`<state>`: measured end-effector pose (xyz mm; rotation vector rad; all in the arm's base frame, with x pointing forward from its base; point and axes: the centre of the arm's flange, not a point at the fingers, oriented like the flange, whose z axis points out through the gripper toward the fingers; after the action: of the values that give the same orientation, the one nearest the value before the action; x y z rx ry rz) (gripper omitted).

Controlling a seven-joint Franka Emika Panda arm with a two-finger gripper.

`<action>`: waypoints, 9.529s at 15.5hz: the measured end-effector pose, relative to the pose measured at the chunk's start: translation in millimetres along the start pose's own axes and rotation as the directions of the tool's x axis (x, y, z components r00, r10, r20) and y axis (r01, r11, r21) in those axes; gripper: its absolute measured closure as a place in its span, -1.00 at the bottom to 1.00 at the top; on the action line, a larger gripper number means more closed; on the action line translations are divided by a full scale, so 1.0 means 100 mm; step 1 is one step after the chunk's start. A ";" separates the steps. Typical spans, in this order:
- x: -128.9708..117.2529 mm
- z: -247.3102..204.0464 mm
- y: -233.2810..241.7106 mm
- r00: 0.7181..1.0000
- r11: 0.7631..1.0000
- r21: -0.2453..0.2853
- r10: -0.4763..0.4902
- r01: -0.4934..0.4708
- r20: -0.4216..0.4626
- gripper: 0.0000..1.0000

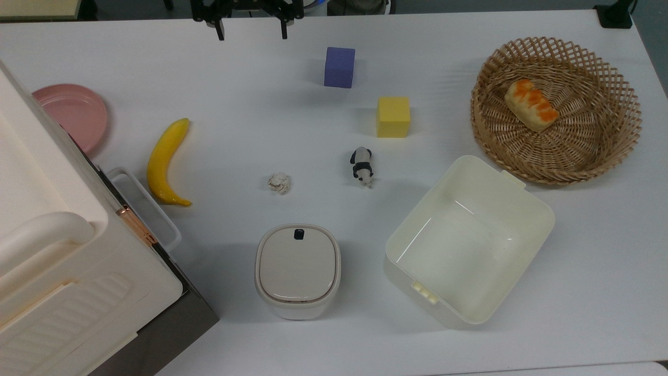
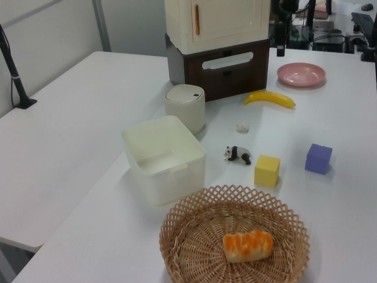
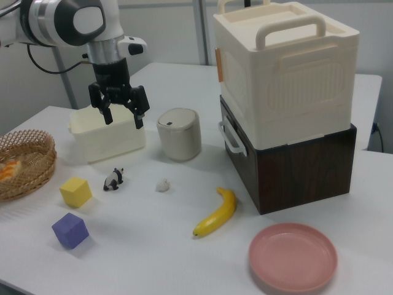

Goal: Open the trash can

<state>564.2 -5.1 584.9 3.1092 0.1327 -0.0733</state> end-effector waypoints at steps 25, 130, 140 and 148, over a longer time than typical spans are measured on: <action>-0.09 0.00 0.00 0.995 0.996 0.044 -0.077 0.074 0.066 -1.00; 0.73 0.17 -0.51 0.943 0.987 -0.077 0.113 -0.143 -0.314 -1.00; 0.05 -0.09 -0.55 0.993 0.996 -0.019 0.089 -0.090 -0.082 -1.00; -0.13 -0.01 -0.52 0.996 0.996 -0.006 0.084 -0.084 -0.041 -1.00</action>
<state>547.0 46.2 585.4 3.1045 0.0034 -0.0082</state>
